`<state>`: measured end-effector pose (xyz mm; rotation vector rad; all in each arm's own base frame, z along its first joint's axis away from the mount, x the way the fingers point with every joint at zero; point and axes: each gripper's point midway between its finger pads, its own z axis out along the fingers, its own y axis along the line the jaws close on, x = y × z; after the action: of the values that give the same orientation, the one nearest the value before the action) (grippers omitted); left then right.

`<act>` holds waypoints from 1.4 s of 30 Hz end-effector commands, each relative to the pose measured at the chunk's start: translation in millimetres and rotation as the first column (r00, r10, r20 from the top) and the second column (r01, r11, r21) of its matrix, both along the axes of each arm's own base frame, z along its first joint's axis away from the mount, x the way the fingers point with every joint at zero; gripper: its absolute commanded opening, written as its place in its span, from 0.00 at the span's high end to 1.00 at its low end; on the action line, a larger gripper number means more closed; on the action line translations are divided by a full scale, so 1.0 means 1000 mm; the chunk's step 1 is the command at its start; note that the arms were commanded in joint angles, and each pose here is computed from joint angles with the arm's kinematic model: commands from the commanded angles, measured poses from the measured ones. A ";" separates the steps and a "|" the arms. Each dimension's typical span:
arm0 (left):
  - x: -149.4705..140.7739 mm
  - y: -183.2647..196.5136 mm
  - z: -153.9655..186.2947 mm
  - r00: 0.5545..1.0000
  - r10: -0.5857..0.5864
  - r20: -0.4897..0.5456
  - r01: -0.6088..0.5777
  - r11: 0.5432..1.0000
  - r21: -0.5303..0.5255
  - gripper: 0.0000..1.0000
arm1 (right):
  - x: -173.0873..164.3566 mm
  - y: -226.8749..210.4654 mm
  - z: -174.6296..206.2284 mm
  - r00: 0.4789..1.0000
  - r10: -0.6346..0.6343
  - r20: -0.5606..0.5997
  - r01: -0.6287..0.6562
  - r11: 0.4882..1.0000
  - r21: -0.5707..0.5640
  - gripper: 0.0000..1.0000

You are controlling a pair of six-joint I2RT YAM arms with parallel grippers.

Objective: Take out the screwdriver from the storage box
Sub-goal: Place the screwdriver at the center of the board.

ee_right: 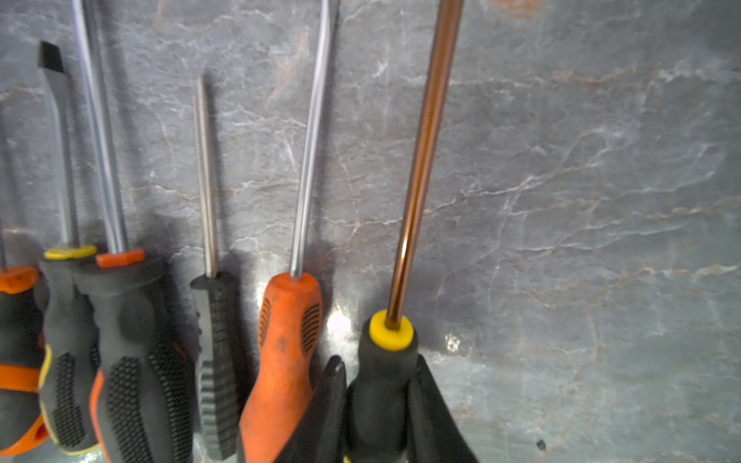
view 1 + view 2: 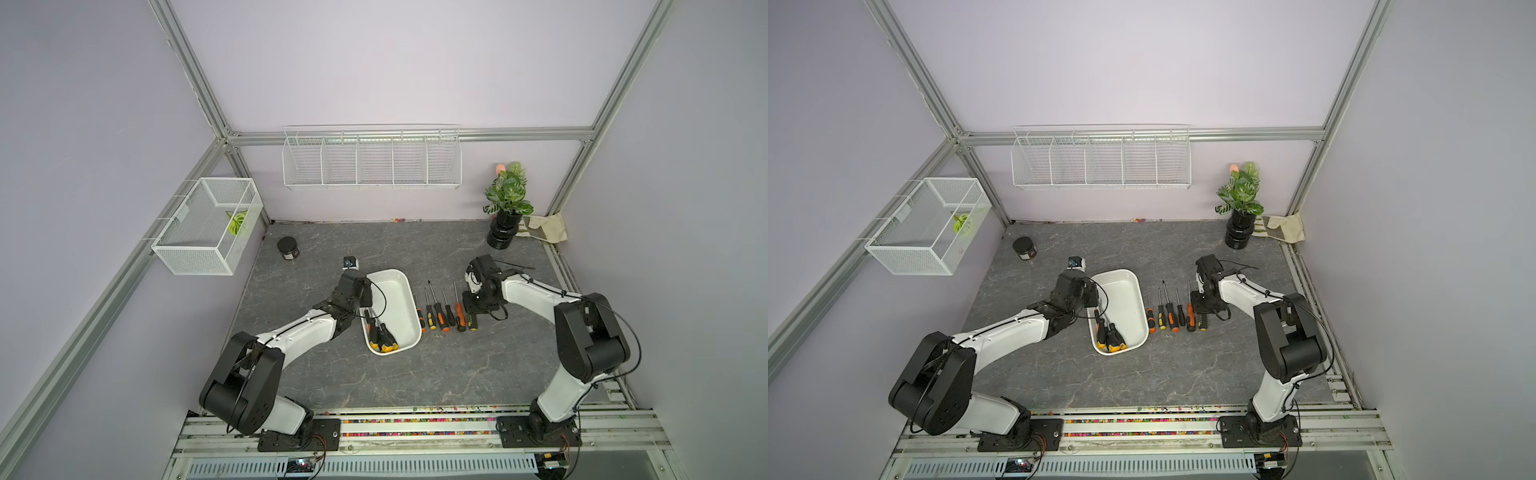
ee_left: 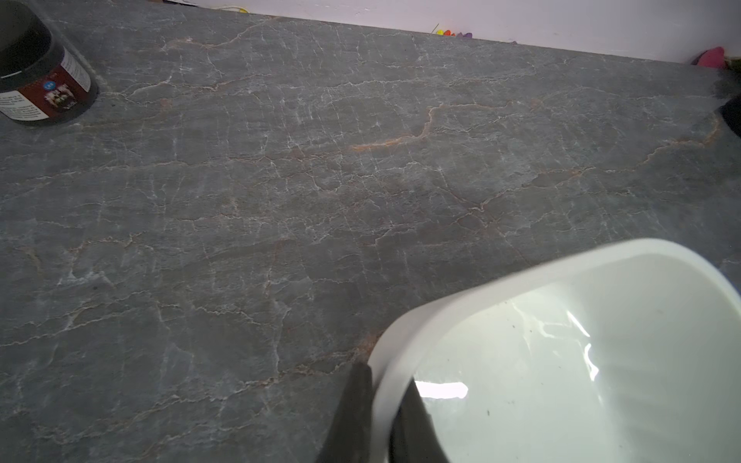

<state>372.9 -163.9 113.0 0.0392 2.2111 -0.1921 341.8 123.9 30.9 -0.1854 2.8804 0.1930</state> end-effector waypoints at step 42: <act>0.002 -0.006 -0.001 1.000 -0.013 0.000 0.013 1.000 -0.001 1.00 | -0.044 0.044 0.069 0.980 0.118 0.159 -0.132 0.988 0.077 0.57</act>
<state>373.7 -165.2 110.7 0.0418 2.2136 -0.1958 313.6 159.9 90.1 -0.3146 2.7250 0.3268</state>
